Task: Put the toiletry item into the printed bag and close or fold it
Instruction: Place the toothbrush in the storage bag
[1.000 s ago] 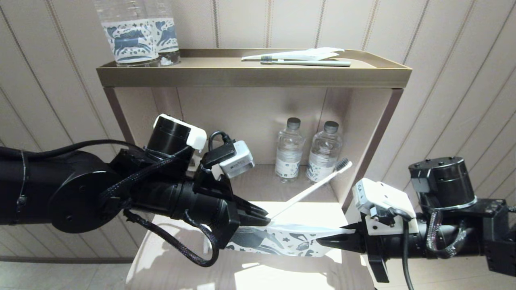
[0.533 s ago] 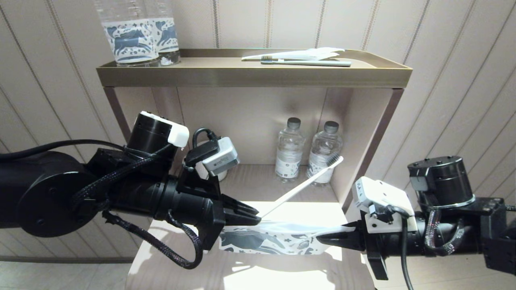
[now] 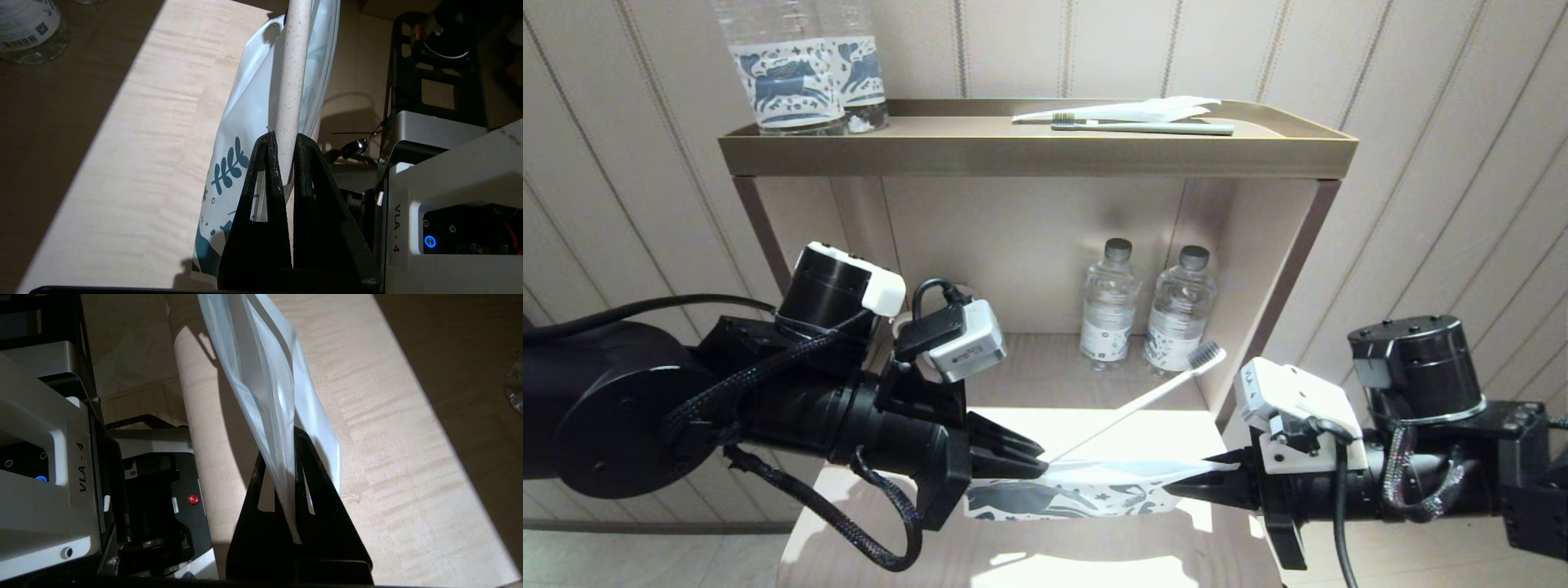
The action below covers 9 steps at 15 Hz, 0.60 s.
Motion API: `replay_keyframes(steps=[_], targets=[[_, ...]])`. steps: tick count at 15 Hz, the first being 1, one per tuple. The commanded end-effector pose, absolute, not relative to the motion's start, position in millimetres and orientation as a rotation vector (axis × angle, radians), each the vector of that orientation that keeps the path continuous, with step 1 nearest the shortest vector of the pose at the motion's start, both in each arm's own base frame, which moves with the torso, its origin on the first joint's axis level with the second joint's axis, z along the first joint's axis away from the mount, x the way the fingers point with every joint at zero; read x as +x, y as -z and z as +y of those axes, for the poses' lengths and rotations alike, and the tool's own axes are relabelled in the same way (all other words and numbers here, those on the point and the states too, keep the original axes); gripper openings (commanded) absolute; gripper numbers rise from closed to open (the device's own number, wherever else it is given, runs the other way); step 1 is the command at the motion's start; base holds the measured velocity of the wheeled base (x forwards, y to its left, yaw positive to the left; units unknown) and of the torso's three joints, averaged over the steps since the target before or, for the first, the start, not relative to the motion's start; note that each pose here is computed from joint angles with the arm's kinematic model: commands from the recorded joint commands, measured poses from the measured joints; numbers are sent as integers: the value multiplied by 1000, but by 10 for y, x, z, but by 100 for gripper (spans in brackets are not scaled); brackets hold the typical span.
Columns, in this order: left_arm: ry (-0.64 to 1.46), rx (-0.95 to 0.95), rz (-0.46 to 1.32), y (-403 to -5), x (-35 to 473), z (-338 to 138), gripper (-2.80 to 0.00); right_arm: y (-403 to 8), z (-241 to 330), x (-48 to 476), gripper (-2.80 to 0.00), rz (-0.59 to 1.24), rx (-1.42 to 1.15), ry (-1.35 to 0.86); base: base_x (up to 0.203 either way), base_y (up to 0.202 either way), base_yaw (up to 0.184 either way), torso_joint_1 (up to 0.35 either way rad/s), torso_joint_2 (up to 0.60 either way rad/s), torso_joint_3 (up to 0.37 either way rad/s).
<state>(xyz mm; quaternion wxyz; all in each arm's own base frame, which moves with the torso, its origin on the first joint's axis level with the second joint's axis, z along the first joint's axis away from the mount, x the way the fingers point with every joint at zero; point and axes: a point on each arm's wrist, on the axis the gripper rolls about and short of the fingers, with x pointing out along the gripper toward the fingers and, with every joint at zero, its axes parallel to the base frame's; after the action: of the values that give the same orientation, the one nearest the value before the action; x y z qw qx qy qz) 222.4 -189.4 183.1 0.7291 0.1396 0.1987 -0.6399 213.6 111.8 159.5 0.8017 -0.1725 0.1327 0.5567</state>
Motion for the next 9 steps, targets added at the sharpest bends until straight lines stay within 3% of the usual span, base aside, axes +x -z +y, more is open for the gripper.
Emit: replay_keyframes(steps=[1, 9], targets=[[1411, 307, 435, -1820, 2277, -1935, -280, -1606, 1127, 2126, -280, 272, -371, -1200, 0, 0, 0, 0, 0, 0], [1419, 311, 426, -1772, 2294, -1976, -280, -1608, 1126, 2152, -280, 275, -368, -1193, 0, 0, 0, 0, 0, 0]])
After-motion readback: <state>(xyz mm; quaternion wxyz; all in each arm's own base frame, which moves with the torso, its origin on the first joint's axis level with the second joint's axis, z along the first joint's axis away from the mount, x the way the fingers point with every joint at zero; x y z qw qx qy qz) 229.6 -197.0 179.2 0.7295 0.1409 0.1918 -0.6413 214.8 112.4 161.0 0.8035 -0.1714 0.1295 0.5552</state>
